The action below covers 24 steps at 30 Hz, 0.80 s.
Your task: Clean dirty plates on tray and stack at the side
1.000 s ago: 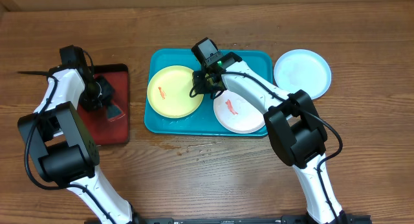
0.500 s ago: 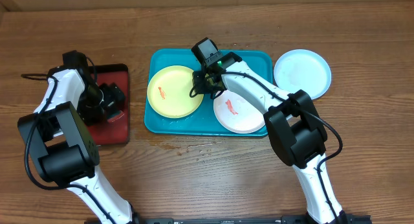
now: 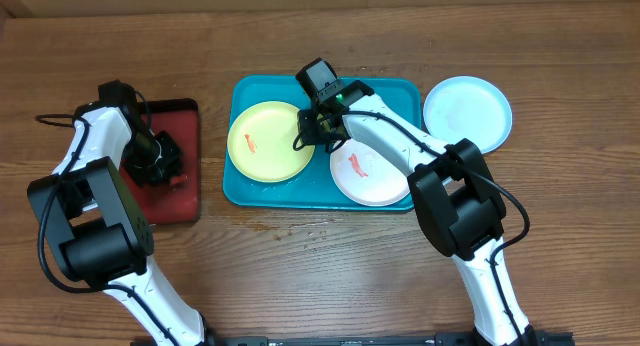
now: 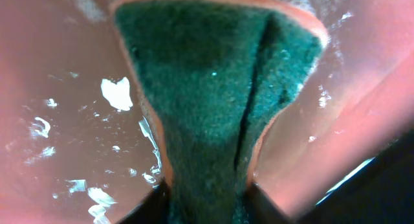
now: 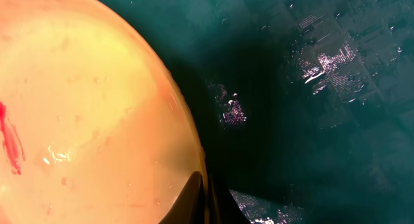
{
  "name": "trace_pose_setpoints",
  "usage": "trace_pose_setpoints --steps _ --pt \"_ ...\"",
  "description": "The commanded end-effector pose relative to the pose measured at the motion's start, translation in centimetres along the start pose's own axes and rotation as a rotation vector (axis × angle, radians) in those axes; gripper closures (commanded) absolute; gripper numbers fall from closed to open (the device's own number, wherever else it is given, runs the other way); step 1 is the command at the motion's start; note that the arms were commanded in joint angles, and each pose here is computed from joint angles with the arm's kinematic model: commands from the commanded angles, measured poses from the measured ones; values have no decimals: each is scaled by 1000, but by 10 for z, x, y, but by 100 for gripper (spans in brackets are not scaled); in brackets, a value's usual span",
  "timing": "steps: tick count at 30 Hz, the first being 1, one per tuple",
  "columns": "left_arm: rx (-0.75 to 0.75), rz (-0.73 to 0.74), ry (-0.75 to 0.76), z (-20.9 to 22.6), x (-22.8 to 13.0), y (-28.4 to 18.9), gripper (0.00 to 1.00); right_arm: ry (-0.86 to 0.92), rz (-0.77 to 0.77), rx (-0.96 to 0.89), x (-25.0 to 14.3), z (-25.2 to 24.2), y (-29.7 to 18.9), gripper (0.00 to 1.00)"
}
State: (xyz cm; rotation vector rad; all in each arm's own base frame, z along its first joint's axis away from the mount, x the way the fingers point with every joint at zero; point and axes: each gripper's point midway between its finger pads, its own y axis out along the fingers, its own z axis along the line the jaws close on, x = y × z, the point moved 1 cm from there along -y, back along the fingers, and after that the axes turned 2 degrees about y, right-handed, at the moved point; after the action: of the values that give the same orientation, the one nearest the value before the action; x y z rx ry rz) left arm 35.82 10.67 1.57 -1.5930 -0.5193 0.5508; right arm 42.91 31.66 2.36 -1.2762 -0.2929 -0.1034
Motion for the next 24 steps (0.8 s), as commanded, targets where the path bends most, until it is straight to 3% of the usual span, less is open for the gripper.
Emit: trace_pose_setpoints --steps 1,2,3,8,10,12,17,18,24 --pt "49 -37 3 5 6 0 31 -6 -25 -4 2 3 -11 96" --pt "56 -52 3 6 9 0 12 -6 -26 -4 2 3 -11 96" --pt "61 -67 4 7 12 0 2 -6 -28 -3 3 3 -11 96" --pt "64 -98 4 6 19 -1 1 -6 -28 -3 3 3 -11 96" --pt "65 -97 4 6 19 -1 19 -6 -28 -2 3 3 -11 96" --pt "65 -95 4 7 18 -1 44 -6 -28 -3 3 3 -11 96" --pt "66 -92 4 7 18 -2 91 -6 -28 -3 3 3 -11 96" --pt "67 -90 4 6 18 -3 96 -6 -28 -3 3 3 -11 96" --pt "68 -86 4 1 25 -33 96 -6 -28 -3 3 3 -11 96"
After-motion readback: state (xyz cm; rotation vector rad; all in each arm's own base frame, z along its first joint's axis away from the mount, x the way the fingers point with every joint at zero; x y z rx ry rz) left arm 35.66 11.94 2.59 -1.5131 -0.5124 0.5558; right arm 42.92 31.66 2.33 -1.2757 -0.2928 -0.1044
